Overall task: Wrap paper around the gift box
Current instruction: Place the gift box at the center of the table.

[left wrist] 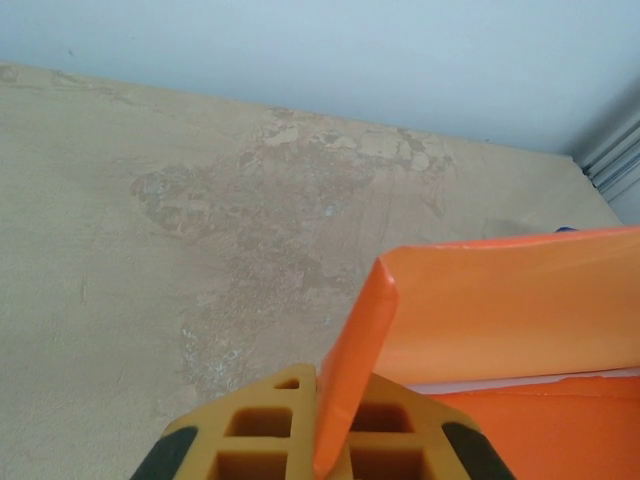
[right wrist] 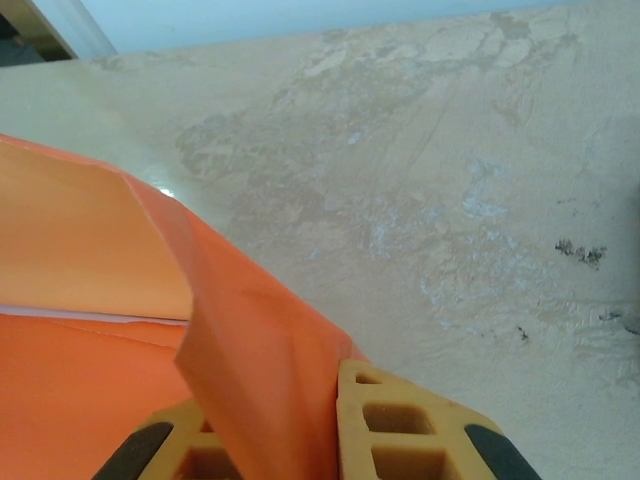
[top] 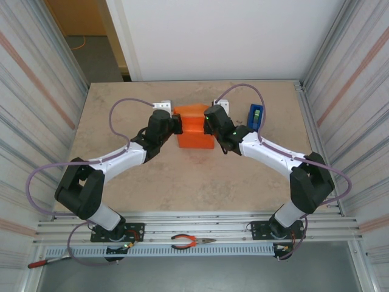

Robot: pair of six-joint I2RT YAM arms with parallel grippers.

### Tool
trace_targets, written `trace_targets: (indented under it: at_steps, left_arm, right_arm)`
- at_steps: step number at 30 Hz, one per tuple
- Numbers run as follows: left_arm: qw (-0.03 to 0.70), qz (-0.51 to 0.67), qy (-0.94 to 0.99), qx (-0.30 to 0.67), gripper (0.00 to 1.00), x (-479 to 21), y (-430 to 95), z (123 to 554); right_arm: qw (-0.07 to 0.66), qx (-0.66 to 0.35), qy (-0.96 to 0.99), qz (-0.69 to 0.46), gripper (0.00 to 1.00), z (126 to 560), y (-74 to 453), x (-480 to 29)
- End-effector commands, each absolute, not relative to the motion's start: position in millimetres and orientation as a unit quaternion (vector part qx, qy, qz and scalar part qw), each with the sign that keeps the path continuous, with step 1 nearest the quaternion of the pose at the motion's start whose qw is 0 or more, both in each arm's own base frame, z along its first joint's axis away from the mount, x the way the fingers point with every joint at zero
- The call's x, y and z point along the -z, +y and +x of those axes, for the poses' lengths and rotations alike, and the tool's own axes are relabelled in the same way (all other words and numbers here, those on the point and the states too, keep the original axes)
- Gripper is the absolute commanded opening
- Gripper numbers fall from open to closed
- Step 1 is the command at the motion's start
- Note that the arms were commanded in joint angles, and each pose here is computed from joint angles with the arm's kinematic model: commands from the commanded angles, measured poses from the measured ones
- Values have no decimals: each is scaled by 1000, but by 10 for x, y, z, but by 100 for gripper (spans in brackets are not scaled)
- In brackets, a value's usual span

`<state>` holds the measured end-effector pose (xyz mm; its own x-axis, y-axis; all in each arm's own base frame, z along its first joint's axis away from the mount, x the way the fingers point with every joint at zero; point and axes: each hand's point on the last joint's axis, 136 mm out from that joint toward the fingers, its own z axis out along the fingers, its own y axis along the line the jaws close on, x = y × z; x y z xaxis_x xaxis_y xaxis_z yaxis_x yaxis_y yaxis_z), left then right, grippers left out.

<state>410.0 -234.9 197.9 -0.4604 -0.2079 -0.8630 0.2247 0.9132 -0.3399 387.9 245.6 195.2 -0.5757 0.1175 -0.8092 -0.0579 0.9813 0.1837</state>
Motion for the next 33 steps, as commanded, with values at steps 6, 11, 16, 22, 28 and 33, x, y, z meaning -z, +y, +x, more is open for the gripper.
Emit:
trace_targets:
  at_steps: [6, 11, 16, 22, 28, 33]
  left_arm:
    - [525, 35, 804, 279, 0, -2138, -2699, 3907]
    - [510, 24, 821, 256, 0, -1817, -2584, 3848]
    - [521, 21, 816, 248, 2, -1888, -2511, 3857]
    - [555, 3, 788, 266, 43, -2345, -2300, 3945]
    - [589, -21, 759, 276, 63, -2739, -1930, 3949]
    - [585, 23, 767, 262, 63, -2735, -1922, 3853]
  right_arm:
    - [427, -126, 895, 3, 0, 3775, 2658, -1598]
    - [409, -125, 904, 11, 0, 3732, 2643, -1407]
    - [403, -124, 907, 14, 0, 3713, 2636, -1351]
    - [404, -122, 907, 14, 0, 3706, 2628, -1364]
    - [402, -121, 907, 15, 0, 3699, 2632, -1352]
    - [403, -122, 907, 15, 0, 3710, 2648, -1354]
